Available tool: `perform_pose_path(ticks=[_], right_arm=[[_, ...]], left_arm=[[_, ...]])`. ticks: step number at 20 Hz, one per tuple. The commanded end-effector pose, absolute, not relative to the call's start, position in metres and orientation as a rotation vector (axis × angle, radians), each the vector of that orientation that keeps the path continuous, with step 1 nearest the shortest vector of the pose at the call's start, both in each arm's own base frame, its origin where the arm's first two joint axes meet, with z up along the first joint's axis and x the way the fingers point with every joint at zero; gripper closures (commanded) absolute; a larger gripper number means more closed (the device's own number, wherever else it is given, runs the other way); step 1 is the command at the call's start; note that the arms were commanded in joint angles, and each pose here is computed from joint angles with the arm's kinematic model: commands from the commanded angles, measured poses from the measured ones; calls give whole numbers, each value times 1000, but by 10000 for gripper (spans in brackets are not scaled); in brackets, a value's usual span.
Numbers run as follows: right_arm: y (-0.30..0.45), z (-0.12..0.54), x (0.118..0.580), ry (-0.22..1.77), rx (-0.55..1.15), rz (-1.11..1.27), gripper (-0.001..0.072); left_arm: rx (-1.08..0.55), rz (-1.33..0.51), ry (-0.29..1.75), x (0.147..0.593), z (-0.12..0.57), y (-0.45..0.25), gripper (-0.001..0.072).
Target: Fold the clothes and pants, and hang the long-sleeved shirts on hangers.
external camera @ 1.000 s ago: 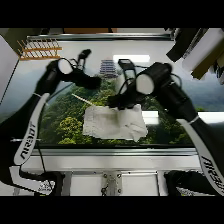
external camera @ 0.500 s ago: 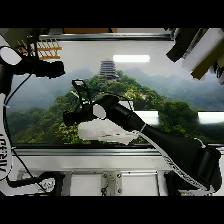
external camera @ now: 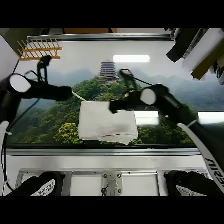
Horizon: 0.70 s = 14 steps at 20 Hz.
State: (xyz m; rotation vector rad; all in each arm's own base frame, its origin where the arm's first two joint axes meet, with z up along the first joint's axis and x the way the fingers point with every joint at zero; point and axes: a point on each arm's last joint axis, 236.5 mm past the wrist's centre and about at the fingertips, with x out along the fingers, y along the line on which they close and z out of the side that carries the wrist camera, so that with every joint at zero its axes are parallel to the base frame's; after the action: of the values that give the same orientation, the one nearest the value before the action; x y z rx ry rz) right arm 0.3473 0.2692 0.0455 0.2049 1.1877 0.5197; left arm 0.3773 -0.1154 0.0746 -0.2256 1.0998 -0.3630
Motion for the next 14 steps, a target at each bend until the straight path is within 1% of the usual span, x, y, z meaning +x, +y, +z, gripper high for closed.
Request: perform_pose_path(ticks=[1, 3, 4, 6, 9, 11, 14], right_arm=[[144, -14, 322, 1341, 278, 255, 57], [104, -46, 312, 1408, 400, 145, 57], [99, -56, 312, 1417, 459, 161, 53], [111, -63, 322, 1392, 591, 300, 47], [149, -61, 345, 1310, 738, 507, 47], [172, -69, 350, 1326, 783, 563, 48], [210, -80, 337, 1423, 751, 665, 53]], left_arm=[[-189, -429, 1134, 338, 43, -147, 682], [-165, -467, 1132, 325, 36, -164, 682], [-154, -485, 1130, 321, 33, -172, 682], [-140, -513, 1150, 311, 27, -185, 682], [-155, -520, 1195, 304, 18, -200, 682], [-167, -514, 1229, 300, 10, -206, 682], [-152, -525, 1257, 296, 1, -212, 682]])
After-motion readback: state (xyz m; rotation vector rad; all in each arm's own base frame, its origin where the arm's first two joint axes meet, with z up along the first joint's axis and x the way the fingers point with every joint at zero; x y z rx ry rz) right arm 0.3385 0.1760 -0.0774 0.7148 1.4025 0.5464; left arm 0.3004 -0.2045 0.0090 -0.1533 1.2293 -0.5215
